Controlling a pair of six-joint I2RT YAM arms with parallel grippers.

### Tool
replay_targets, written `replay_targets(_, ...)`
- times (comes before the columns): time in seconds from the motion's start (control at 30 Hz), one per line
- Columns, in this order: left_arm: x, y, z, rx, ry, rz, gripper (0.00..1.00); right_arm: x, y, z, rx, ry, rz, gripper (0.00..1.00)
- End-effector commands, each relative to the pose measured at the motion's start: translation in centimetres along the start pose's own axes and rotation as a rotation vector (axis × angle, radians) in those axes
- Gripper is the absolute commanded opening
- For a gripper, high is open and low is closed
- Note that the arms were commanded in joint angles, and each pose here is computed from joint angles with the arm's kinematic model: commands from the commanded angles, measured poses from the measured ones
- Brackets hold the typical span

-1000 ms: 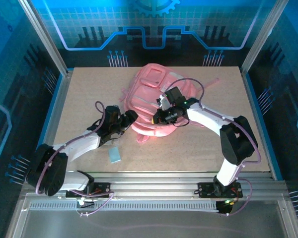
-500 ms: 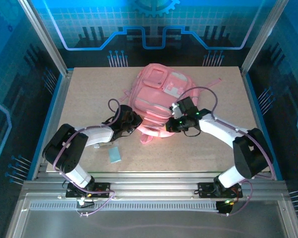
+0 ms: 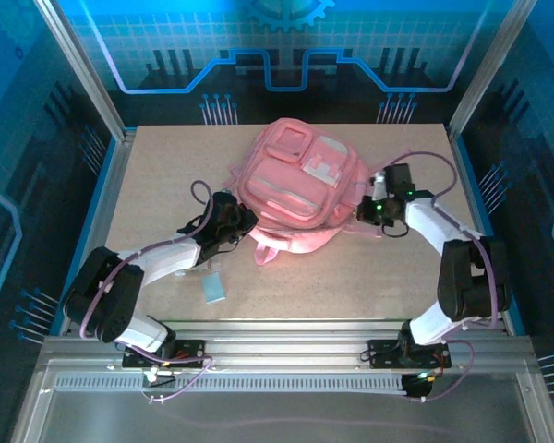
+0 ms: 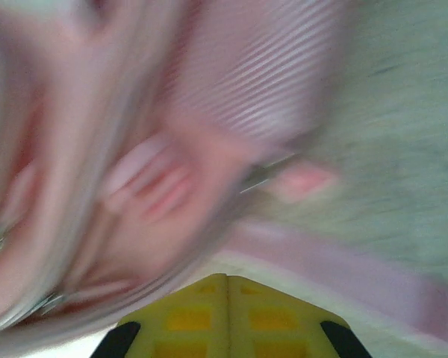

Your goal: Pack books, pencil case, and school supplies into a backpack

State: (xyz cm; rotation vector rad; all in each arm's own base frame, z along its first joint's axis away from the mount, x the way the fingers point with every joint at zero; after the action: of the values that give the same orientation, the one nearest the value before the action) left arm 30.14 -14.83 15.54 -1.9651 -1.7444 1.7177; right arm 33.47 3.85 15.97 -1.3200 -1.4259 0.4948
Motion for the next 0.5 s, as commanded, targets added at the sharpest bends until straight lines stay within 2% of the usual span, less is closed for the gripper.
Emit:
replay_targets(0.0, 0.3, -1.3, -1.2, -0.085, 0.034, -0.035, 0.0, -2.3, 0.4, -2.7, -0.065, 0.044, 0.095, 0.0)
replay_targets(0.2, 0.1, -1.4, -1.0, -0.059, 0.038, -0.016, 0.0, -1.5, -0.2, -4.5, -0.073, 0.08, 0.0, 0.0)
replay_targets(0.33, -0.6, -1.5, -1.0, -0.038, 0.06, 0.008, 0.02, 0.7, -2.3, -3.4, -0.089, 0.042, -0.107, 0.17)
replay_targets(0.37, -0.7, -1.5, -1.1, -0.032, 0.068, 0.013, 0.12, 1.5, -2.8, -2.9, -0.089, 0.02, -0.138, 0.24)
replay_targets(0.43, -1.0, -1.6, -1.1, -0.015, 0.09, 0.007, 0.42, 3.3, -3.6, -1.8, -0.08, -0.034, -0.177, 0.37)
replay_targets(0.47, -1.2, -1.8, -1.2, -0.005, 0.111, -0.003, 0.52, 4.3, -3.8, -1.1, -0.072, -0.068, -0.19, 0.41)
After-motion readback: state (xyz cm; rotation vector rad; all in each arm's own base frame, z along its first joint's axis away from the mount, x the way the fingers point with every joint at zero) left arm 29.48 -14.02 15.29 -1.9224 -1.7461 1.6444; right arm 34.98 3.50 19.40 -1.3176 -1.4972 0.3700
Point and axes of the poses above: each hand's point on the last joint's axis, 136 mm out from that joint toward the fingers, its own y axis out along the fingers, its own x axis along the line the jaws close on, z = x × y, the point moved 9 cm from there along -y, back along the fingers, and after that the axes turned 6 degrees about y, right-handed, at the moved point
